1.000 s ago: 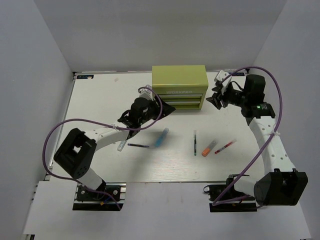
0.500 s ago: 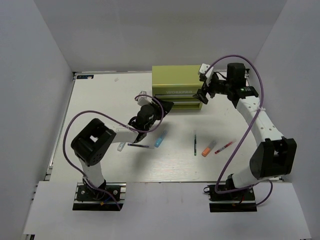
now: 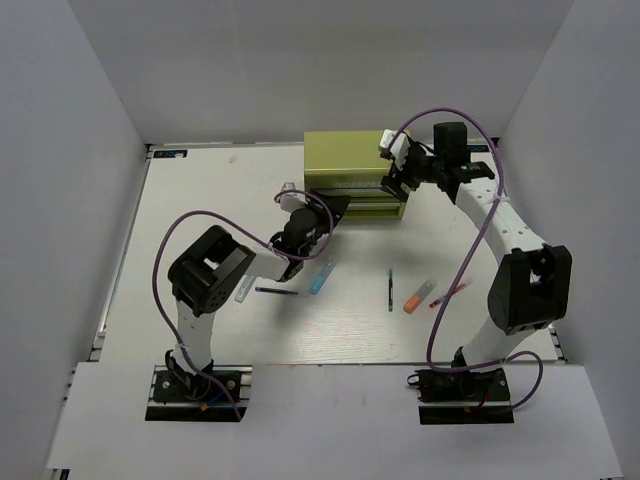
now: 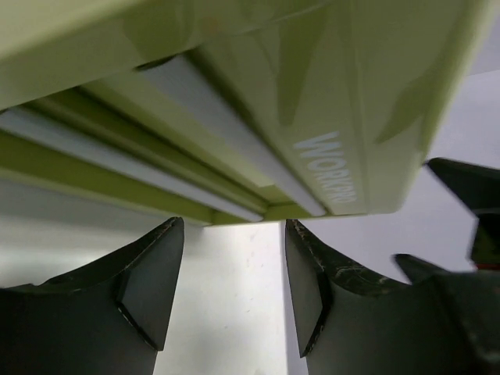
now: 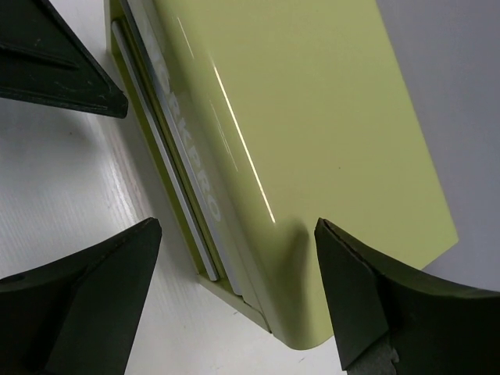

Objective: Sort the stationery into containers
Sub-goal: Open the drawer in the storage box.

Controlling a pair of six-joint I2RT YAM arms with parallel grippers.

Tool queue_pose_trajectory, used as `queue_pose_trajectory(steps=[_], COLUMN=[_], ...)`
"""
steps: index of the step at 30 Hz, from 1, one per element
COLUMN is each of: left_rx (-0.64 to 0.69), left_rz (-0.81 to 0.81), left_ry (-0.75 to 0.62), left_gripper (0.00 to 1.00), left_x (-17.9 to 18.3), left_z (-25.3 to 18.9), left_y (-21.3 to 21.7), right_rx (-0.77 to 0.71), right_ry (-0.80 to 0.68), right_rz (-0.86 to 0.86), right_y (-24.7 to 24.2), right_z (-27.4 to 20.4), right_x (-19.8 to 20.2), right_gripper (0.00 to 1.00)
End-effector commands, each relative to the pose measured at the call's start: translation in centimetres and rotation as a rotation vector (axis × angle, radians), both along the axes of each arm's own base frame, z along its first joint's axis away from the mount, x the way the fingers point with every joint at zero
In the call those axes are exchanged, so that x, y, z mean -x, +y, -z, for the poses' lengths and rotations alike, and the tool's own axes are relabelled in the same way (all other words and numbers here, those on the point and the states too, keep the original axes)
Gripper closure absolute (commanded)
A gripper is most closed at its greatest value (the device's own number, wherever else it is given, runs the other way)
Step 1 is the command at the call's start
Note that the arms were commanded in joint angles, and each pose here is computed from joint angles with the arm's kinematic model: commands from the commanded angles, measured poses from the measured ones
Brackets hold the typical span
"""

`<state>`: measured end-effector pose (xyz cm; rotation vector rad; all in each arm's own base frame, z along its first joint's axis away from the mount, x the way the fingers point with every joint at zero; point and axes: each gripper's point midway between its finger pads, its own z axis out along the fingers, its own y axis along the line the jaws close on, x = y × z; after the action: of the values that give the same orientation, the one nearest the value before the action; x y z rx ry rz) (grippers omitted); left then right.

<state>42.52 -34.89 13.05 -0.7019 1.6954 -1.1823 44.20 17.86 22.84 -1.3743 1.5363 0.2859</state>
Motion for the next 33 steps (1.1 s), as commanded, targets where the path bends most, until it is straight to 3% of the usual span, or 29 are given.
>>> queue_pose_trajectory(steps=[1, 7, 17, 23, 33], left_rx=[0.089, 0.134, 0.136, 0.176, 0.222], left_rz=[-0.005, -0.037, -0.08, -0.1, -0.148], left_ry=[-0.091, -0.118, -0.085, -0.086, -0.102], left_gripper=[0.36, 0.37, 0.42, 0.53, 0.52], left_x=[-0.8, -1.8, -3.0, -3.6, -4.3], left_z=[-3.7, -4.2, -3.1, -3.0, -3.3], left_y=[-0.9, -1.0, -1.1, -0.8, 0.2], right_rx=[0.025, 0.04, 0.044, 0.051, 0.057], right_ry=[-0.058, -0.017, -0.004, 0.006, 0.012], right_rz=[0.0, -0.007, -0.008, -0.008, 0.001], right_y=[0.1, 0.2, 0.2, 0.1, -0.2], right_z=[-1.1, -0.4, -0.6, -0.3, -0.2], right_x=[-1.2, -1.9, -2.0, -1.8, -1.8], right_gripper=[0.15, 0.26, 0.29, 0.32, 0.32])
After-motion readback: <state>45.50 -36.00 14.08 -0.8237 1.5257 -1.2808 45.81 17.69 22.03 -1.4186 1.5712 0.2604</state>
